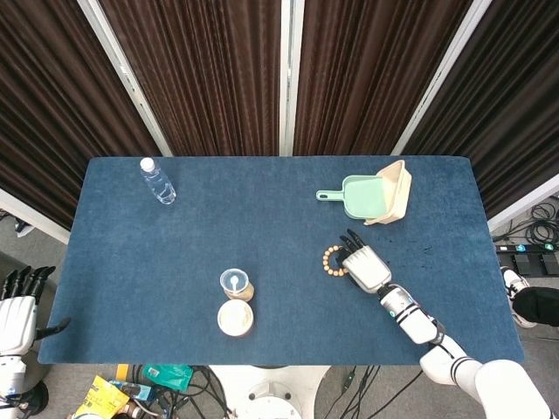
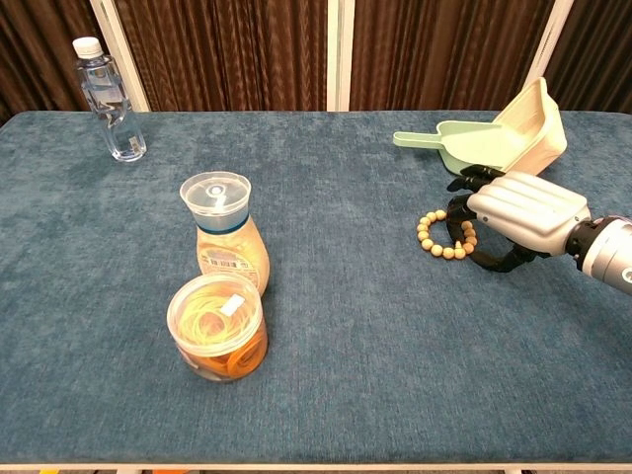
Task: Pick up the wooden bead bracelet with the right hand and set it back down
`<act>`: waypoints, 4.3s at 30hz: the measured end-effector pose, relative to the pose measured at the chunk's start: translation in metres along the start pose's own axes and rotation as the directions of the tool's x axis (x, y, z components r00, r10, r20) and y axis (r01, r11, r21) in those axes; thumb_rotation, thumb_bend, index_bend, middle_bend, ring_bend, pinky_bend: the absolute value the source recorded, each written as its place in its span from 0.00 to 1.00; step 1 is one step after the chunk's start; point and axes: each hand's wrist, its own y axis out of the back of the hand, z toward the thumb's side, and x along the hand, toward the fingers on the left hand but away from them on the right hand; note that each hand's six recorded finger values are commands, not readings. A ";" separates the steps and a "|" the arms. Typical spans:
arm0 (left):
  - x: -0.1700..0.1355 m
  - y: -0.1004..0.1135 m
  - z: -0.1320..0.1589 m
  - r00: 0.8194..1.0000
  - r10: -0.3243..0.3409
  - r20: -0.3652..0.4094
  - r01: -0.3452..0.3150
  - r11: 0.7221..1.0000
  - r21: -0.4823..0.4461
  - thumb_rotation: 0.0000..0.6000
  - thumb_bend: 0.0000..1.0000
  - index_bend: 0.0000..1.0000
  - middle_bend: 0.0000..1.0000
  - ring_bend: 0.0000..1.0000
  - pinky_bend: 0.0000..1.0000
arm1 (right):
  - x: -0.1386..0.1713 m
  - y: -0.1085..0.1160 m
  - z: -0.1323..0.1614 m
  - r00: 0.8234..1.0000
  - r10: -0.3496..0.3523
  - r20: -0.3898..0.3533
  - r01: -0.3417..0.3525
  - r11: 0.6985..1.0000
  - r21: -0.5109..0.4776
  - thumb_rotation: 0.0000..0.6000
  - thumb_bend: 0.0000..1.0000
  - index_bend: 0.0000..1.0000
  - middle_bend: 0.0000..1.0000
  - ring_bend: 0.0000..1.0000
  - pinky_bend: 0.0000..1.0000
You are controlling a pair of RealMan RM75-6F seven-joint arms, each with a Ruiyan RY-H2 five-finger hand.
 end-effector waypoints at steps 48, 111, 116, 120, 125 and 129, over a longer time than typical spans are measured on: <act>0.016 0.008 0.026 0.996 -0.022 0.081 0.020 0.999 0.028 1.00 0.03 0.14 0.13 0.05 0.00 | 0.092 0.063 0.000 0.878 0.244 -0.413 -0.080 -0.775 -0.627 0.57 0.33 0.56 0.47 0.18 0.00; 0.012 -0.004 0.026 0.995 -0.063 0.081 0.063 0.998 0.010 1.00 0.02 0.14 0.13 0.05 0.00 | 0.042 0.083 0.001 0.992 -0.065 -0.109 -0.126 -0.394 -0.910 0.30 0.37 0.55 0.63 0.28 0.00; 0.012 -0.004 0.026 0.995 -0.065 0.079 0.065 0.998 0.011 1.00 0.02 0.14 0.13 0.04 0.00 | 0.040 0.078 -0.002 0.998 -0.044 -0.053 -0.066 -0.358 -0.931 0.30 0.43 0.55 0.63 0.28 0.00; 0.012 -0.005 0.024 0.995 -0.067 0.078 0.067 0.998 0.011 1.00 0.02 0.14 0.13 0.04 0.00 | 0.039 0.075 0.000 0.998 -0.042 -0.044 -0.056 -0.342 -0.938 0.30 0.48 0.55 0.63 0.28 0.00; 0.013 -0.006 0.024 0.995 -0.069 0.075 0.068 0.998 0.009 1.00 0.02 0.14 0.13 0.04 0.00 | 0.038 0.073 0.002 0.998 -0.043 -0.043 -0.055 -0.325 -0.944 0.30 0.57 0.55 0.63 0.28 0.00; 0.013 -0.007 0.024 0.995 -0.070 0.074 0.069 0.998 0.009 1.00 0.02 0.14 0.13 0.04 0.00 | 0.038 0.073 0.003 0.998 -0.046 -0.043 -0.055 -0.314 -0.948 0.30 0.63 0.55 0.63 0.28 0.00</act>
